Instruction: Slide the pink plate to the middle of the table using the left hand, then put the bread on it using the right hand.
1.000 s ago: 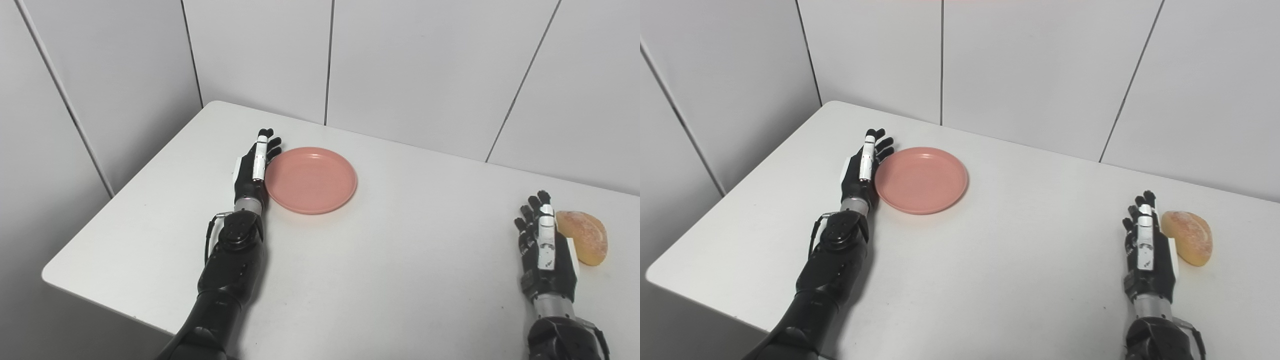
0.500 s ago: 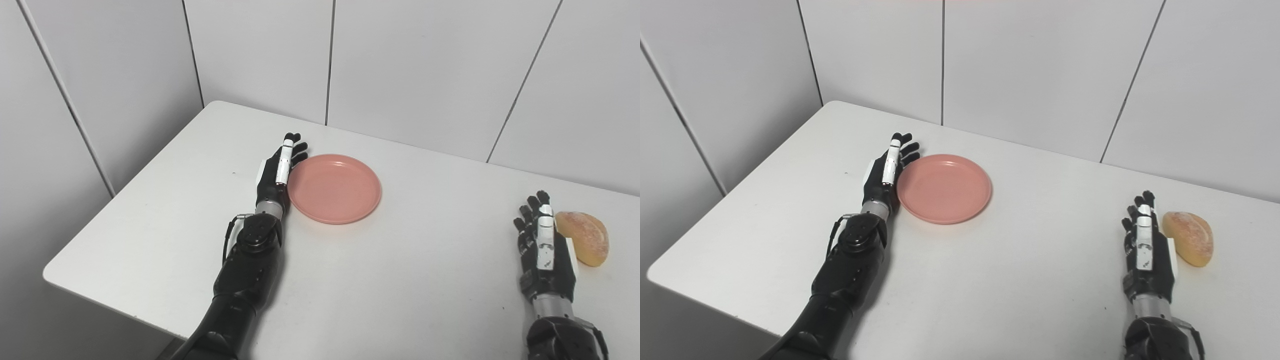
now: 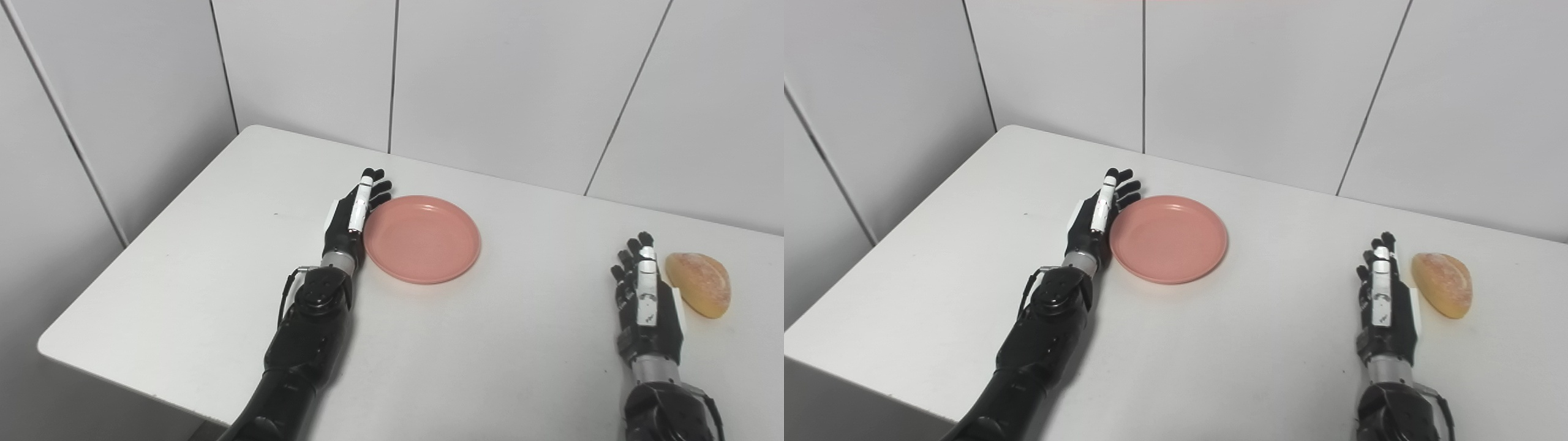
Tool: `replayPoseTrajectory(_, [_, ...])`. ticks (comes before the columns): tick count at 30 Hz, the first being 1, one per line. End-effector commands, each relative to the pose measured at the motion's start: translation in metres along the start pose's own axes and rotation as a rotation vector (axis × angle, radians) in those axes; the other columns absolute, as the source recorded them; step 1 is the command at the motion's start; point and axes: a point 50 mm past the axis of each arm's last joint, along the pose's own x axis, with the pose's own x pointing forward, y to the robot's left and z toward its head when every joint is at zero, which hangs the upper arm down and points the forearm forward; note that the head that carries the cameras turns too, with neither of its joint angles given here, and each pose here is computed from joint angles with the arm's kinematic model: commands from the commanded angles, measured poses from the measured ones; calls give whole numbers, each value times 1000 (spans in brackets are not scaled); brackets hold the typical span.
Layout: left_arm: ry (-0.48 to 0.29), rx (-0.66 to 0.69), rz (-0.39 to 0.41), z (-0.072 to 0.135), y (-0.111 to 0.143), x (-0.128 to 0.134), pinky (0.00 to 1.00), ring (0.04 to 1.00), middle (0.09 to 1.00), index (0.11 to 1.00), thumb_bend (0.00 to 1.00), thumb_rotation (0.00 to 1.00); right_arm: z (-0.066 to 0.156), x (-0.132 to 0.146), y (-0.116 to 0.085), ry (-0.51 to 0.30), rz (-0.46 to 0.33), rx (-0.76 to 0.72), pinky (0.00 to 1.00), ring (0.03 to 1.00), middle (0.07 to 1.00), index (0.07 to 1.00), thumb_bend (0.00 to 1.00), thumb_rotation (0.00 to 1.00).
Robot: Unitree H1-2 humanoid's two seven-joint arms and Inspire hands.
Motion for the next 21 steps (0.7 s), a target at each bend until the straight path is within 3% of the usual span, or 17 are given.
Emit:
replayPoseTrajectory(1, [-29,-8,-69,13,-18,3,836,847,831,826,443,1000,19,9,10,-67,17,-3,1000,1000,1000,1000,705,905])
replayPoseTrajectory(6, [-3,-50,-113,5,-29,-2,851,851,839,841,438,1000,18,10,19,-85,0,8,1000,1000,1000,999,663,885])
replayPoseTrajectory(14, [4,-67,-141,-7,-36,-6,863,859,848,850,446,1000,18,8,32,-69,69,-39,1000,1000,1000,1000,673,953])
replayPoseTrajectory(21, [12,-61,-139,-14,-34,-14,856,860,850,853,440,1000,18,5,46,-88,115,-68,1000,1000,1000,1000,675,936])
